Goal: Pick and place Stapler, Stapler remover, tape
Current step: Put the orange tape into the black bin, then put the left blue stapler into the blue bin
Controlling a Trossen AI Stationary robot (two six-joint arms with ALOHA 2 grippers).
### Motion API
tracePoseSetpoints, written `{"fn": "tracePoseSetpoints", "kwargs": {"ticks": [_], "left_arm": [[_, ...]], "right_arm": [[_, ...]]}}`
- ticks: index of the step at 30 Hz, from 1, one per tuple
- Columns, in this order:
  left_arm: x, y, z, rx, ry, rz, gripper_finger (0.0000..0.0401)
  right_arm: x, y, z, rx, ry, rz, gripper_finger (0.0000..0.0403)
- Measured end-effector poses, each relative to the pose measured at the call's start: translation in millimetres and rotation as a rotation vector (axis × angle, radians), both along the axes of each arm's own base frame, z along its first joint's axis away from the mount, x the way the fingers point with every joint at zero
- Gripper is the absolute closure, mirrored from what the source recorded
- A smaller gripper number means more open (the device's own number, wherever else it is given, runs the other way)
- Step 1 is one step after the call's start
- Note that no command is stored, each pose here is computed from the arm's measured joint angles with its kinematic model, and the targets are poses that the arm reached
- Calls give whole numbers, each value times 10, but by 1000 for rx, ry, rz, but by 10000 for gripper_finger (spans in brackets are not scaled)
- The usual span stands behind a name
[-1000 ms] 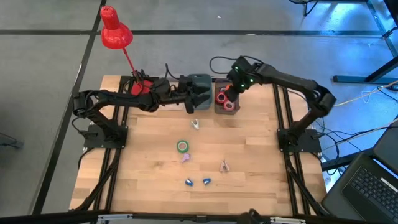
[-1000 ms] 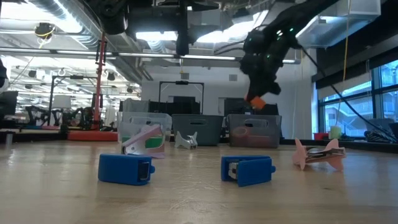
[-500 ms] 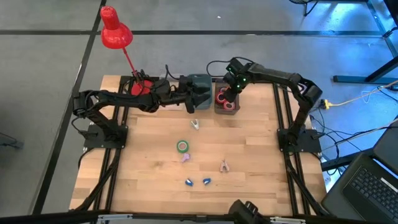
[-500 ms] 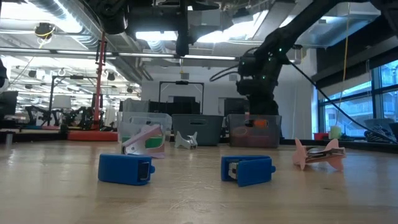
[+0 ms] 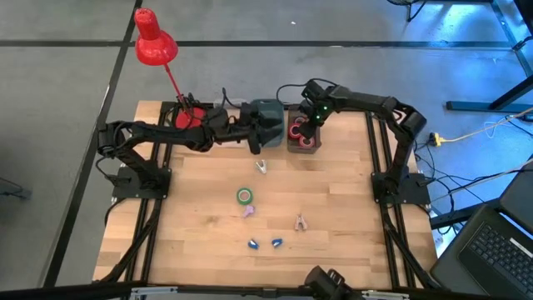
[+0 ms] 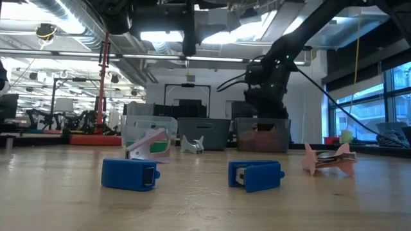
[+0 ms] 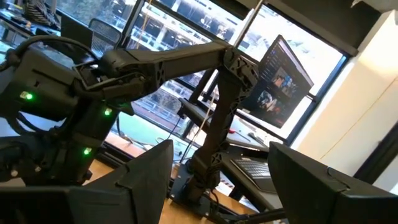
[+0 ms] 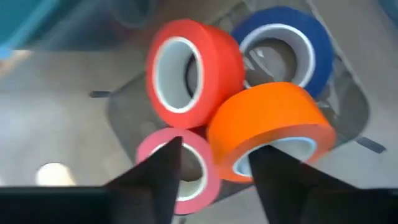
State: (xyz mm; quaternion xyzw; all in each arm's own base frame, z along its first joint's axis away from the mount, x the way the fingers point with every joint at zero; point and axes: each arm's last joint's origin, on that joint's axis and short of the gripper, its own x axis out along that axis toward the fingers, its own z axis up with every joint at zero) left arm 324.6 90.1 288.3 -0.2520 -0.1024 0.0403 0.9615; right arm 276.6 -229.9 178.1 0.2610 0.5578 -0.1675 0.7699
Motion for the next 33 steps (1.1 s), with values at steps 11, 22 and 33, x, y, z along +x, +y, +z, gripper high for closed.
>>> {"fn": "tracePoseSetpoints", "kwargs": {"ticks": [11, 22, 33], "left_arm": [[7, -26, 0, 14, 2, -5, 150], [51, -153, -138, -5, 142, -107, 150], [48, -1009, -543, -163, 580, -481, 150]], "right_arm": [[-125, 158, 641, -77, -181, -30, 130], [-428, 1089, 1673, -173, -446, 51, 128], [-622, 1576, 1804, -364, -292, -48, 128]]}}
